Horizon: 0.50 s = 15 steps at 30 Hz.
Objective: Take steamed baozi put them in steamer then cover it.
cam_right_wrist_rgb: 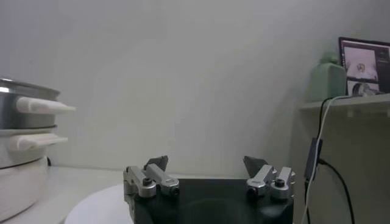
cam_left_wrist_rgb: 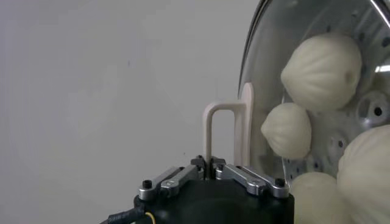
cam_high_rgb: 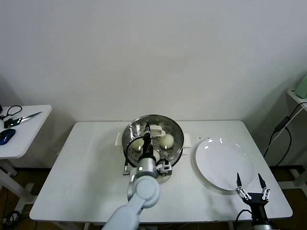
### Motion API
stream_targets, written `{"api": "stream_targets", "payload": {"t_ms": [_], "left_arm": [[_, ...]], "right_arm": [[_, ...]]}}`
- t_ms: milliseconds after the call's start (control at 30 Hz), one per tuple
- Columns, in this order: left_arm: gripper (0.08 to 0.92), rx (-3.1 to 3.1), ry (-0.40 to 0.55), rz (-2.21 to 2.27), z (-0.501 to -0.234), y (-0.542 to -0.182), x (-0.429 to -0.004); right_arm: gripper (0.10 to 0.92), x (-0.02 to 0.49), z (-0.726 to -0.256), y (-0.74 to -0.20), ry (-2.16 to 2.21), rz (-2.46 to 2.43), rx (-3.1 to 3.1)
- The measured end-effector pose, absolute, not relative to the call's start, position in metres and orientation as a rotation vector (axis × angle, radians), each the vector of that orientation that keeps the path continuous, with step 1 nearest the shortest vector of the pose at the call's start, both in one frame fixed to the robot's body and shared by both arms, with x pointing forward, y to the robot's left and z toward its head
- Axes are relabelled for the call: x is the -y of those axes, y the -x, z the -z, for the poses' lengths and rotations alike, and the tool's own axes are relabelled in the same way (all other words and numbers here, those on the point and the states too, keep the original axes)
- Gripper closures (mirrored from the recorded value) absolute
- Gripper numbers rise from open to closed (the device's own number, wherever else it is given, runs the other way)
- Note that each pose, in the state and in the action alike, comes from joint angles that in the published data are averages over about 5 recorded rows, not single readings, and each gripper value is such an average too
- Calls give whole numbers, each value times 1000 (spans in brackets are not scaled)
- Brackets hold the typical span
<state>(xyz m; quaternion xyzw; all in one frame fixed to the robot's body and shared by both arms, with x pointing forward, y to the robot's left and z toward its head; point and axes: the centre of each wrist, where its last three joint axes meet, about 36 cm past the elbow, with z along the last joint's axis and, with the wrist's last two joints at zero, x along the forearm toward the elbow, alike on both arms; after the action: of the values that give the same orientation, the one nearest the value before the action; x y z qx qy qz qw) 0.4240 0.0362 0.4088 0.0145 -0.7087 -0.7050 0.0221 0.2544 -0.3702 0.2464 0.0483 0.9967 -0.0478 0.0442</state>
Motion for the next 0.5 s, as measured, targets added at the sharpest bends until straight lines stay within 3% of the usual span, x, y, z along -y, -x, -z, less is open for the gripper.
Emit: {"api": "stream_targets", "payload": {"t_ms": [167, 500], "left_arm": [[736, 2206, -26, 2171, -412, -422, -37], [441, 2318, 65, 2071, -431, -400, -40]], "right_arm": [[200, 369, -248, -254, -143, 135, -3054], [200, 364, -252, -255, -159, 96, -3092]]}}
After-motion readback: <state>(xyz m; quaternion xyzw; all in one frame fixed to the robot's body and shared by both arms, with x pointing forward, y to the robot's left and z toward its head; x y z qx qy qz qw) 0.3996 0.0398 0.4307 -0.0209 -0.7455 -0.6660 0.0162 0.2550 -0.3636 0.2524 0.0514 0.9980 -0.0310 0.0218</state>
